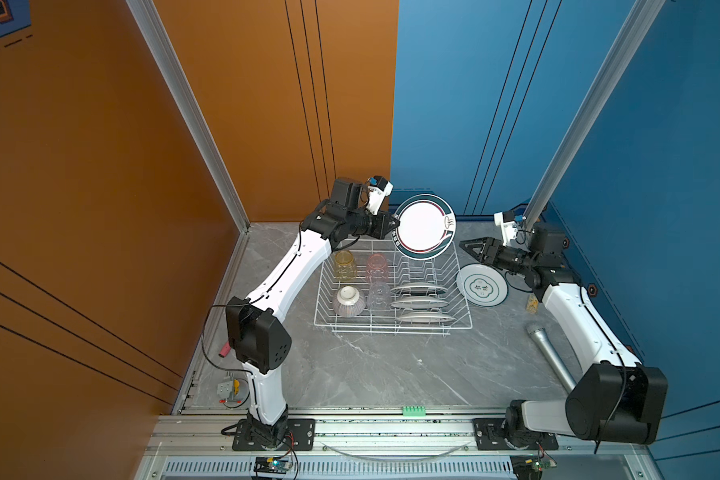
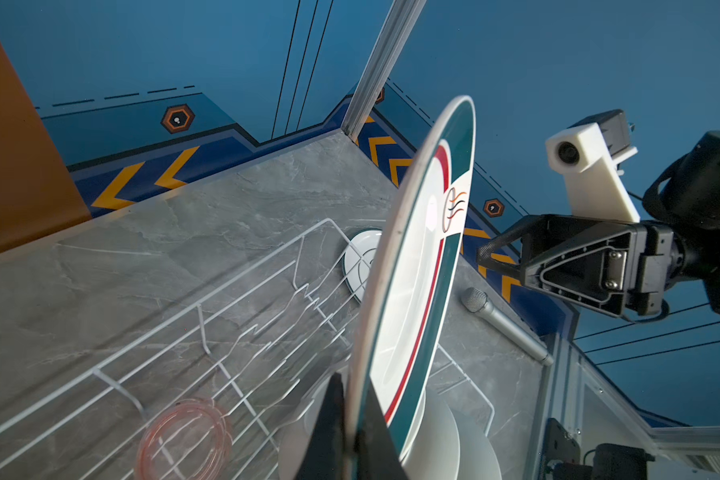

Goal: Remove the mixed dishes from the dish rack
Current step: 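Lift the rimmed plate up out of the rack with the left gripper, then grasp the plate's rim with the right gripper while the left gripper holds it, then carry the plate beside the first plate with the right gripper while the left releases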

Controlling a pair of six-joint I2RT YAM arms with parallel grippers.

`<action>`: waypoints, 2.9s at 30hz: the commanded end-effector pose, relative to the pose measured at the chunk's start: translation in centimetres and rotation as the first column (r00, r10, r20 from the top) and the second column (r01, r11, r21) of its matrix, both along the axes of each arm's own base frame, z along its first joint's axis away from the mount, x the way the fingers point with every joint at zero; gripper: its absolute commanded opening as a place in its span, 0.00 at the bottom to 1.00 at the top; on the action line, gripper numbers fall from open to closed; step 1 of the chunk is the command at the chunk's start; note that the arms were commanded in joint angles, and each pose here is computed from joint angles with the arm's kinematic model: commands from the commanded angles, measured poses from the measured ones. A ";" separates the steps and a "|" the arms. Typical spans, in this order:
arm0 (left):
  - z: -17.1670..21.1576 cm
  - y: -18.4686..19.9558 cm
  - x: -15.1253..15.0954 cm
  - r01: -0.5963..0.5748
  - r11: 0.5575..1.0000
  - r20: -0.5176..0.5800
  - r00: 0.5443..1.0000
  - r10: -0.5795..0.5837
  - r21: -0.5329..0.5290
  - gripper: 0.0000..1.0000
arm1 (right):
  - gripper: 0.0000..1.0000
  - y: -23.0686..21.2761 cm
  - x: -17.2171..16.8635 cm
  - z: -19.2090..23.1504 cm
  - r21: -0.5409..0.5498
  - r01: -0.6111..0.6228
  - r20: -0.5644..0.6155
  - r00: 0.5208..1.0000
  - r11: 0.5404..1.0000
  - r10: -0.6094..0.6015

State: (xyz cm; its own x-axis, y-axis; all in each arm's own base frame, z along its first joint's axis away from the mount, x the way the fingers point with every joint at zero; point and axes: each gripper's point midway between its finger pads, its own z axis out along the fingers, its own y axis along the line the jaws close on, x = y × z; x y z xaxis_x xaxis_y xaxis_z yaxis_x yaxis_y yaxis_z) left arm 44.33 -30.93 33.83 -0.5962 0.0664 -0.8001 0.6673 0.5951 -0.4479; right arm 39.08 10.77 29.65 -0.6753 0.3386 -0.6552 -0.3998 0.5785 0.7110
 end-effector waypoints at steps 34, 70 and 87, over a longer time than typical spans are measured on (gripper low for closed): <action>3.3 -4.5 -2.2 0.182 0.937 -0.049 0.977 -0.206 -0.299 0.00 | 0.27 2.9 2.5 3.8 0.238 -0.060 0.104 0.994 0.969 0.036; -0.4 1.0 -4.3 -0.028 0.973 0.111 0.994 0.002 0.231 0.40 | 0.00 -9.9 2.7 -0.9 -0.065 0.377 -0.092 0.920 0.924 -0.382; -2.6 0.8 -5.6 -0.063 0.896 0.217 0.976 -0.037 0.439 0.40 | 0.00 -19.8 -0.9 -14.9 -0.339 0.550 -0.429 0.631 0.763 -0.646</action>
State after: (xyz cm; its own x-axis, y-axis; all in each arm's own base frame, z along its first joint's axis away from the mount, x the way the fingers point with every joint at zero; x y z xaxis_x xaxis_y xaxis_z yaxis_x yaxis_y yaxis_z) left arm 39.08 -30.75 31.03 -0.4290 0.4131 -0.8033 0.7084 0.7057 -0.0154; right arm 38.90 -9.36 17.32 -0.5559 0.7184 -0.4182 0.4181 0.6765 0.6062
